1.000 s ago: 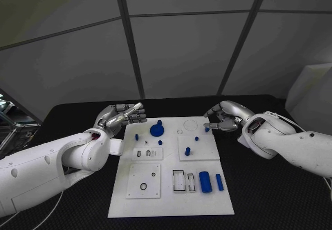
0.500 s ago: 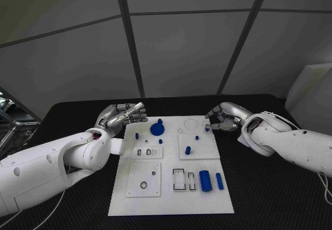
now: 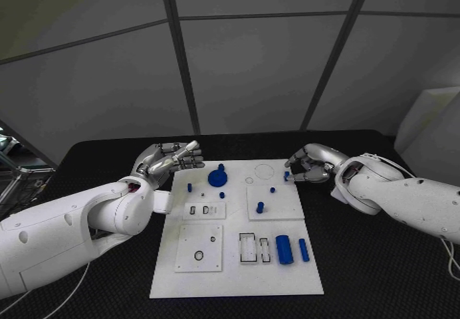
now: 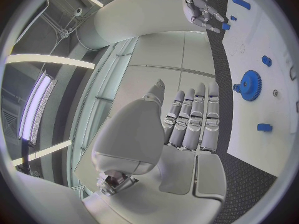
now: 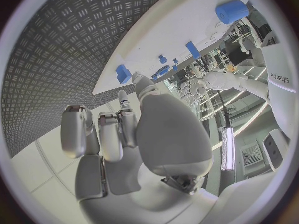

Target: Assemble the parts on the task board

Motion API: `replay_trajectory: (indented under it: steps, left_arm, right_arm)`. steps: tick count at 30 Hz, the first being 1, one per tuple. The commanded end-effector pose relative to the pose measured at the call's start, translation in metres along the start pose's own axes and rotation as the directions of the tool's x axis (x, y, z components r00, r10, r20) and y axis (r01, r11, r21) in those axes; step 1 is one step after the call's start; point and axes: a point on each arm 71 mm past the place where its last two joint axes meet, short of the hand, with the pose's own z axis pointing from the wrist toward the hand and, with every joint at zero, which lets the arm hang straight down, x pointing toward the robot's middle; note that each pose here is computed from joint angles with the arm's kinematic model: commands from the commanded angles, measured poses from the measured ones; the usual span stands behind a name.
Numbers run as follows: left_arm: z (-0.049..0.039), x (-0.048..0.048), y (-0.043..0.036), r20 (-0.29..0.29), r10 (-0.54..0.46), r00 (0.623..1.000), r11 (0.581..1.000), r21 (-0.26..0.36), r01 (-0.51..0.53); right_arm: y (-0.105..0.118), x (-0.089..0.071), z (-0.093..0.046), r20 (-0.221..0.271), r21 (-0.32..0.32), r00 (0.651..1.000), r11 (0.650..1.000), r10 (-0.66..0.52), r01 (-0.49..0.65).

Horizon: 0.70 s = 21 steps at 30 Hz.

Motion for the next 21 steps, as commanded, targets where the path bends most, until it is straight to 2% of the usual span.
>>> replay_trajectory:
  steps: [1,21]
  left_arm:
    - [0.0002,0.0019,-0.0019,-0.014,-0.005,1.000,1.000,0.015,0.005]
    - [0.0004,0.0017,-0.0018,-0.012,-0.004,1.000,1.000,0.016,0.004]
  right_arm:
    - [0.001,0.002,0.002,-0.036,-0.010,0.999,1.000,-0.013,0.013]
    - [0.000,0.013,0.010,-0.073,0.004,0.997,1.000,-0.015,0.015]
